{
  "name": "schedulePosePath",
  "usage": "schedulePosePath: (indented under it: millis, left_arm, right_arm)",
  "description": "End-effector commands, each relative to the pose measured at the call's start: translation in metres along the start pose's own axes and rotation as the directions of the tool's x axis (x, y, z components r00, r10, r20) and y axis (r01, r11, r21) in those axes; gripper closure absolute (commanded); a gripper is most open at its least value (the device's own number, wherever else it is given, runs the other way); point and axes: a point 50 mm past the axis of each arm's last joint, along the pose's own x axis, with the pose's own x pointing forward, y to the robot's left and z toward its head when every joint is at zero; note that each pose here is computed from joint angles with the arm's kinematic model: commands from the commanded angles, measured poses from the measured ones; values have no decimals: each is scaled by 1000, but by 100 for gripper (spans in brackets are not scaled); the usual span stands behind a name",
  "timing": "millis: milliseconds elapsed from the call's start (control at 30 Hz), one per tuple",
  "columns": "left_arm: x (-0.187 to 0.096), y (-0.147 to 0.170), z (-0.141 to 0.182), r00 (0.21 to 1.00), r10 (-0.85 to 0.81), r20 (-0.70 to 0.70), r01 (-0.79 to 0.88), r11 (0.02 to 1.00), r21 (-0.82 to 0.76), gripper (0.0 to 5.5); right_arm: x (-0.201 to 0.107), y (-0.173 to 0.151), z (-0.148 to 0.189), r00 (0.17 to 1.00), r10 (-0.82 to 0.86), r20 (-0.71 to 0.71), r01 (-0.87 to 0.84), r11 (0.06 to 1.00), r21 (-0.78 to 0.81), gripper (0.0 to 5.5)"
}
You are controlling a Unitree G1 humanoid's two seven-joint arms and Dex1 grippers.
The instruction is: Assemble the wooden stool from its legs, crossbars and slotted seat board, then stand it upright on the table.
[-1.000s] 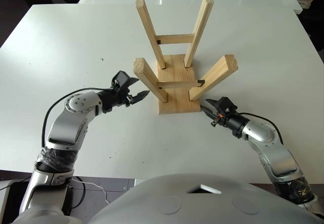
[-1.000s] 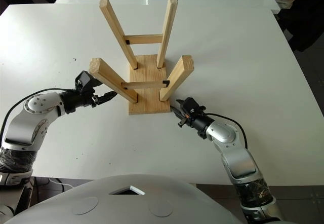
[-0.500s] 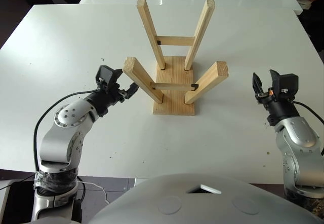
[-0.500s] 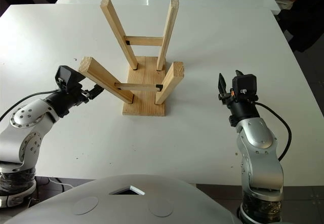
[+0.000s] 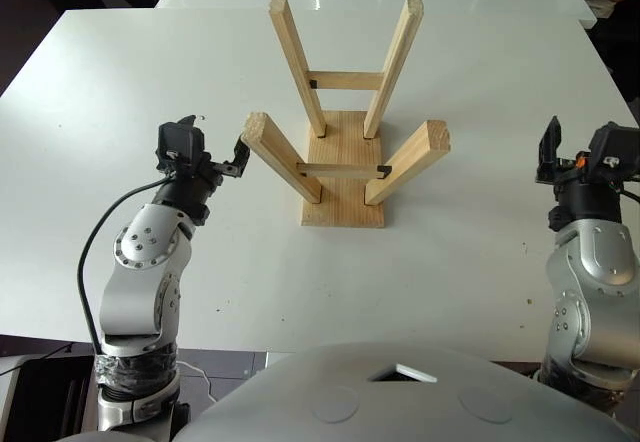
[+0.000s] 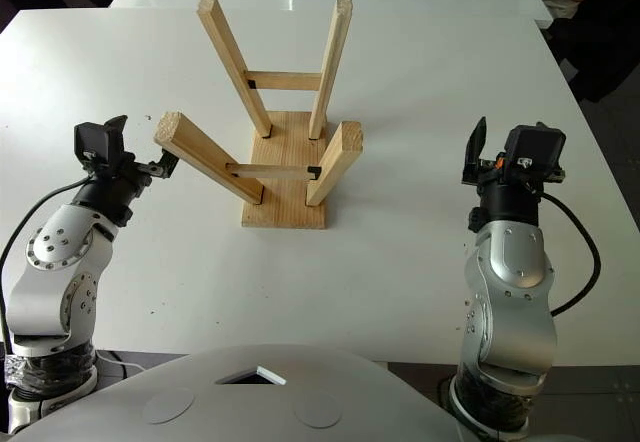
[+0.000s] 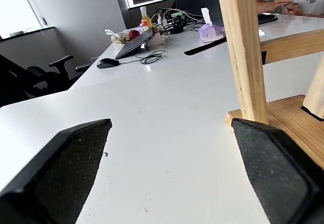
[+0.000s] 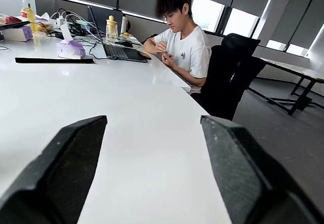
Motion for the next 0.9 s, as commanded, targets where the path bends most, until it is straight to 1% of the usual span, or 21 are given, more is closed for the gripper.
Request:
schedulePosePath:
  millis: [33,67,133,200,333,433,567,633,700,733,800,867,900]
  left_arm:
    - [8,-42,14,981,-191,30,191,982,3,110]
    - [9,-48,18,975,-220,38,220,975,9,110]
    - [12,-53,22,969,-242,41,241,970,27,110]
    - [16,-52,22,971,-238,26,237,971,40,110]
    - [22,-38,16,985,-172,-13,173,982,73,110]
    - [21,-23,13,991,-133,-27,135,985,106,110]
    - [15,19,2,998,17,-53,-7,983,182,110]
    - [10,35,-1,995,79,-61,-65,976,208,110]
    - [9,34,1,998,57,-40,-48,978,205,110]
    - [10,24,6,1000,3,-10,-1,984,176,110]
    - [11,-8,26,984,-146,102,139,988,74,110]
    - [9,-42,51,931,-292,218,303,953,-16,110]
    - [9,-55,60,903,-350,251,370,929,-36,110]
  right_arm:
    - [-9,87,26,913,403,58,-407,908,100,209]
    - [-10,92,26,903,427,50,-429,898,99,209]
    - [-6,90,21,915,403,10,-402,911,96,209]
    - [-1,79,11,940,339,-40,-336,939,76,209]
    - [7,52,-5,968,234,-92,-233,972,25,209]
    - [12,18,-16,987,103,-125,-108,994,-33,209]
    - [3,-38,-24,981,-126,-147,107,986,-129,209]
    - [-4,-55,-24,967,-210,-142,185,968,-172,209]
    - [-8,-48,-20,973,-192,-125,168,969,-180,209]
    - [-7,-32,-18,986,-115,-119,97,984,-147,209]
    - [-3,16,-5,992,95,-88,-97,995,-16,209]
    - [4,67,18,952,306,-26,-300,944,134,209]
    - [5,81,28,933,360,1,-355,919,173,209]
